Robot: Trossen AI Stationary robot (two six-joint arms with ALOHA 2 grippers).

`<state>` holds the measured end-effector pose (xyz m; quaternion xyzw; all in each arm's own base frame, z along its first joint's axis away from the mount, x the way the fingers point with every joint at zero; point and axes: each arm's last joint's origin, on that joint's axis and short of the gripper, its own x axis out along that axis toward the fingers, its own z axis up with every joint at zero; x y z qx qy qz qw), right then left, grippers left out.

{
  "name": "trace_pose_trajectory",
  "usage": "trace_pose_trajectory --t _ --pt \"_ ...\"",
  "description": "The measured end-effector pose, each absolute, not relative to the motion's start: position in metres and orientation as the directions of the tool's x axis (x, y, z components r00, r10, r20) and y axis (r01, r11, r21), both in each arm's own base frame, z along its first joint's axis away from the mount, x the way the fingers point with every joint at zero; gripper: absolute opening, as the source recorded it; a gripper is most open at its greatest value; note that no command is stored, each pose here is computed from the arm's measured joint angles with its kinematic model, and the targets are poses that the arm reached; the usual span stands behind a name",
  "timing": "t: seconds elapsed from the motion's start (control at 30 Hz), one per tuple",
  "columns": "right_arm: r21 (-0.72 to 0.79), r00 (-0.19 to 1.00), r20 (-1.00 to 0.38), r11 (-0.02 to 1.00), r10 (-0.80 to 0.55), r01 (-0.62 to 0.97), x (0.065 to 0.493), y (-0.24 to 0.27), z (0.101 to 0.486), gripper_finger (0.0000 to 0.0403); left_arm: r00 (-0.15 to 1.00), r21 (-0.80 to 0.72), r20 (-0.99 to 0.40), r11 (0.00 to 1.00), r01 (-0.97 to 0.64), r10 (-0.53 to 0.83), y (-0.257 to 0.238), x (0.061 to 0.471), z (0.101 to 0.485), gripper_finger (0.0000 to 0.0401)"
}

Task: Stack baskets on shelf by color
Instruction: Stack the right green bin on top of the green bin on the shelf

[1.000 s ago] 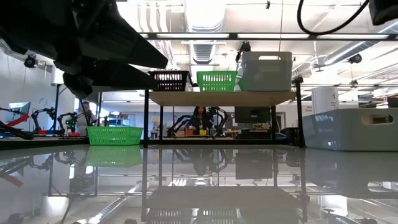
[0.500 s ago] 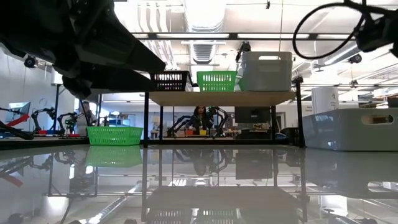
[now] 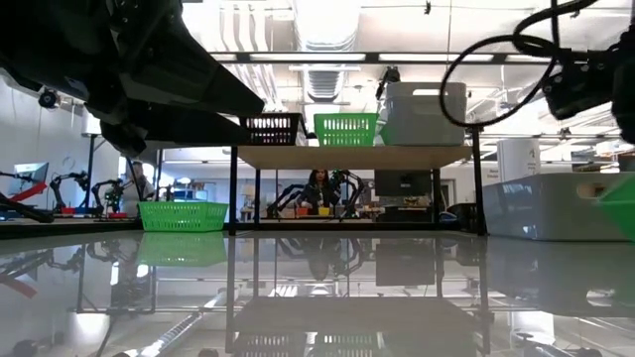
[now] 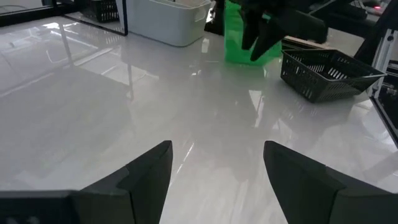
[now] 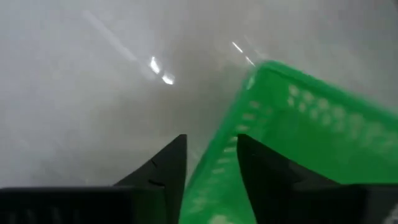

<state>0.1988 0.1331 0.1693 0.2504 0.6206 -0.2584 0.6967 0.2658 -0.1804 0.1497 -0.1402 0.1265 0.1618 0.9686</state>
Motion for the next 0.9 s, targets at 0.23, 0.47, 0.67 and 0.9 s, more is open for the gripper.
trace_pose_trajectory --t 0.23,0.47,0.67,0.9 --pt "0.104 0.219 -0.976 0.903 0.011 0.417 0.239 0.158 0.172 0.0023 0.917 -0.238 -0.287 0.907 -0.348 0.277 -0.181 0.267 0.151 0.0238" --pt "0.016 0.320 -0.947 0.998 -0.007 0.067 0.299 0.188 0.181 0.0018 0.917 -0.241 -0.287 0.906 -0.348 0.276 -0.181 0.267 0.151 0.0238" --pt "-0.103 0.358 -0.933 0.977 -0.030 -0.185 0.352 0.189 0.178 0.0018 0.920 -0.243 -0.284 0.908 -0.340 0.269 -0.184 0.266 0.152 0.0238" --pt "-0.203 0.410 -0.907 0.954 -0.099 -0.219 0.388 0.161 0.186 0.0018 0.925 -0.241 -0.277 0.913 -0.329 0.260 -0.191 0.261 0.153 0.0238"
